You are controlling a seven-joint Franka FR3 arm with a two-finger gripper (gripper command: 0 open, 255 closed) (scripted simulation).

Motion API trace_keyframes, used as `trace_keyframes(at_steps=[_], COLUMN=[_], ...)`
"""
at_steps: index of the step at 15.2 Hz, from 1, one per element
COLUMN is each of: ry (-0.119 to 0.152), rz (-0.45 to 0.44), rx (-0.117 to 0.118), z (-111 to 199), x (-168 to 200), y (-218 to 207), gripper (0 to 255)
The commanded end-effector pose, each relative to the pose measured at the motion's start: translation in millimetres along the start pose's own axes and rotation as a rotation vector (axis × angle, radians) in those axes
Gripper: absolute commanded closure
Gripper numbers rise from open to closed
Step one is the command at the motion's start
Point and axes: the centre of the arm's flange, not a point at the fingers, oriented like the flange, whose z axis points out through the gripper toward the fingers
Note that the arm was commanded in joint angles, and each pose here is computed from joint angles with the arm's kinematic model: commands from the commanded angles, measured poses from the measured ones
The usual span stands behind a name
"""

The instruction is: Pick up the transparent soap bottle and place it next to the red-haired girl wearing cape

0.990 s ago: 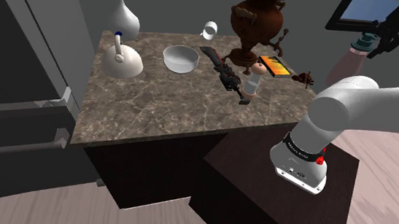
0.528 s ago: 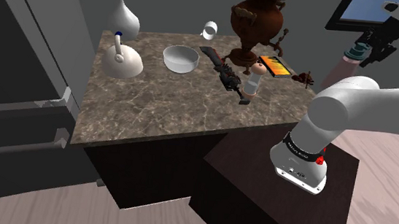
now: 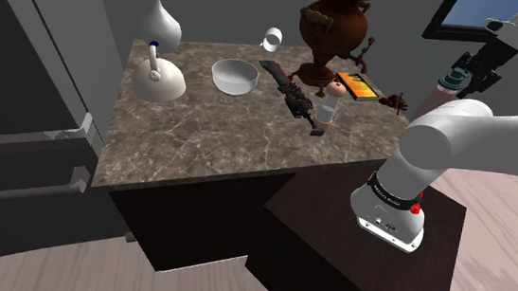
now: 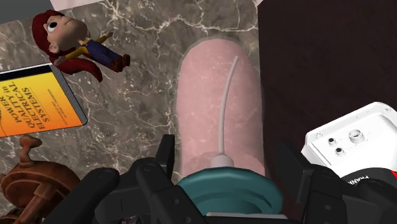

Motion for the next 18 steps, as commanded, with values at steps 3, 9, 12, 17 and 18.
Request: trace_keyframes(at_steps=[3,9,12,17,18], ry=[0.000,0.000,0.000,0.000,0.000], rz=[0.000,0.000,0.000,0.000,0.000], rx=[-0.001,-0.001,-0.001,-0.001,-0.001], z=[21.1,52.0,67.4,70.5,70.5], x=[-4.4,-11.6,-15.2,-15.9,-15.9], y=[0.3,-0.1,-0.3,-0.4,-0.4], gripper=[255,255,255,255,255])
